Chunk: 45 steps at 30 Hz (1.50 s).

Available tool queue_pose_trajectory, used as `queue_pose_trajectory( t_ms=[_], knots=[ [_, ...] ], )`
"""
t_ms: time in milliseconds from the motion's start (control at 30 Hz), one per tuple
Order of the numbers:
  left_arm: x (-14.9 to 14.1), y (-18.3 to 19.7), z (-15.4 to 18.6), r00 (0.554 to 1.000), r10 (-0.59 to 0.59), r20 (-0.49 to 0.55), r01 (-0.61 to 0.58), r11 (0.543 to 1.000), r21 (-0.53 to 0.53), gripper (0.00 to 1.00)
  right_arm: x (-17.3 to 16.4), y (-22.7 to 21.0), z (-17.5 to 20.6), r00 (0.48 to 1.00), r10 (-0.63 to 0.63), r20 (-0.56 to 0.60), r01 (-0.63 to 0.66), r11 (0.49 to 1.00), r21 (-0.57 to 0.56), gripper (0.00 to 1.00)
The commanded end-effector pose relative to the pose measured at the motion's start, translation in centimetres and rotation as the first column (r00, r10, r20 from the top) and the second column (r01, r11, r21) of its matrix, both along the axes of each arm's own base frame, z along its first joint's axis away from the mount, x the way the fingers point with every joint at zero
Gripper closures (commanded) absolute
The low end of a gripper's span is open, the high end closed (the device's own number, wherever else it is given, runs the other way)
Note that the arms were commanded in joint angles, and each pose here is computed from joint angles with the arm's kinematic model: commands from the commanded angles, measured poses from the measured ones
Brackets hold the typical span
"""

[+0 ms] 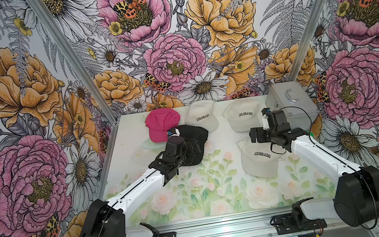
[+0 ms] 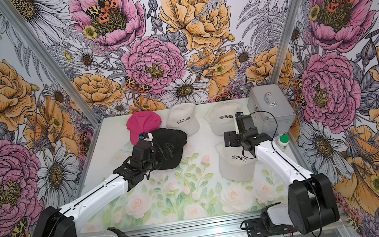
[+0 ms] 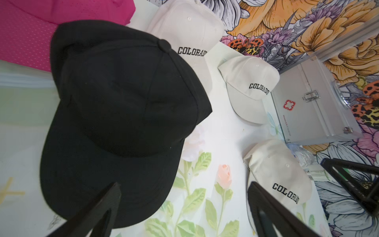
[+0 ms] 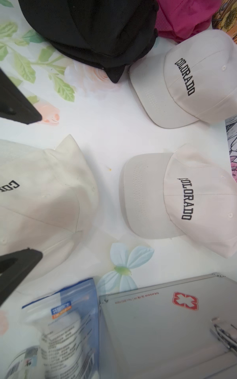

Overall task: Stack the baseball caps by color
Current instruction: Pick up the baseball cap from the center of the board.

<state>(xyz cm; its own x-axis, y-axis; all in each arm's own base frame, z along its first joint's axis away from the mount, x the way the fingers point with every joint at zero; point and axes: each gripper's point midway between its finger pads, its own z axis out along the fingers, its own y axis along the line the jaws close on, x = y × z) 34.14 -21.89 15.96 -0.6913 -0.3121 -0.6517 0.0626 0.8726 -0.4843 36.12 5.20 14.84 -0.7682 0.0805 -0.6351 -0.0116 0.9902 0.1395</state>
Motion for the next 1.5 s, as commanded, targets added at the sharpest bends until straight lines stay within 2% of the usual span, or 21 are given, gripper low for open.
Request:
queue_pose_trajectory(
  t_ms=[0, 200, 333, 433, 467, 667, 733, 800, 833, 967, 1133, 1233, 1367, 1467],
  knots=[
    [0.2, -4.0, 2.7, 0.992, -0.101, 0.070, 0.104, 0.994, -0.040, 0.01, -1.6, -0.2, -1.8, 0.983, 0.100, -0.152, -0.096, 0.995, 0.034, 0.05],
    [-0.4, -8.7, 3.5, 0.980, -0.183, 0.084, 0.187, 0.981, -0.048, 0.01, -1.0, -0.7, -4.6, 0.951, 0.073, -0.300, -0.058, 0.997, 0.058, 0.15],
    [-0.1, -10.0, 2.0, 0.982, -0.186, 0.027, 0.187, 0.979, -0.084, 0.01, -0.6, -2.0, -5.9, 0.942, 0.003, -0.335, -0.017, 0.999, -0.039, 0.21],
    [0.0, -10.6, 1.7, 0.980, -0.199, 0.014, 0.200, 0.976, -0.091, 0.01, -0.4, -2.5, -6.4, 0.939, -0.020, -0.344, -0.006, 0.997, -0.074, 0.29],
    [0.0, -10.7, 1.7, 0.979, -0.202, 0.015, 0.202, 0.975, -0.093, 0.01, -0.3, -2.6, -6.5, 0.938, -0.023, -0.345, -0.006, 0.996, -0.084, 0.33],
    [0.0, -10.4, 1.2, 0.978, -0.207, 0.008, 0.207, 0.975, -0.084, 0.01, 0.1, -1.5, -6.9, 0.936, 0.008, -0.353, -0.038, 0.996, -0.079, 0.70],
    [-0.1, -10.4, 0.7, 0.978, -0.211, -0.006, 0.209, 0.974, -0.088, 0.01, 0.4, -0.9, -6.1, 0.943, 0.023, -0.332, -0.049, 0.996, -0.071, 0.84],
    [-0.1, -10.5, 0.6, 0.975, -0.220, -0.010, 0.218, 0.971, -0.096, 0.01, 0.8, -0.4, -5.3, 0.951, 0.031, -0.309, -0.053, 0.997, -0.064, 0.92],
    [-0.2, -10.6, 0.5, 0.975, -0.223, -0.010, 0.221, 0.970, -0.099, 0.01, 0.9, -0.2, -4.9, 0.955, 0.037, -0.295, -0.056, 0.997, -0.057, 0.99],
    [-0.3, -11.1, 0.3, 0.967, -0.253, -0.018, 0.249, 0.961, -0.119, 0.01, 1.3, 1.2, -3.1, 0.972, 0.059, -0.229, -0.056, 0.998, 0.018, 1.00],
    [-0.1, -11.7, -0.3, 0.958, -0.283, -0.040, 0.264, 0.931, -0.253, 0.01, 1.9, 2.9, 0.1, 0.995, 0.047, -0.089, -0.032, 0.986, 0.163, 1.00],
    [0.3, -11.5, -0.7, 0.960, -0.274, -0.056, 0.247, 0.925, -0.290, 0.01, 2.3, 3.4, 1.9, 1.000, 0.009, -0.004, -0.008, 0.971, 0.238, 1.00],
    [0.4, -11.5, -1.1, 0.959, -0.273, -0.071, 0.241, 0.924, -0.295, 0.01, 2.6, 3.3, 2.5, 0.997, -0.052, 0.048, 0.036, 0.954, 0.299, 1.00],
    [0.3, -11.8, -1.1, 0.956, -0.283, -0.078, 0.246, 0.917, -0.314, 0.01, 2.8, 3.6, 3.1, 0.989, -0.119, 0.086, 0.076, 0.916, 0.393, 1.00]
  ],
)
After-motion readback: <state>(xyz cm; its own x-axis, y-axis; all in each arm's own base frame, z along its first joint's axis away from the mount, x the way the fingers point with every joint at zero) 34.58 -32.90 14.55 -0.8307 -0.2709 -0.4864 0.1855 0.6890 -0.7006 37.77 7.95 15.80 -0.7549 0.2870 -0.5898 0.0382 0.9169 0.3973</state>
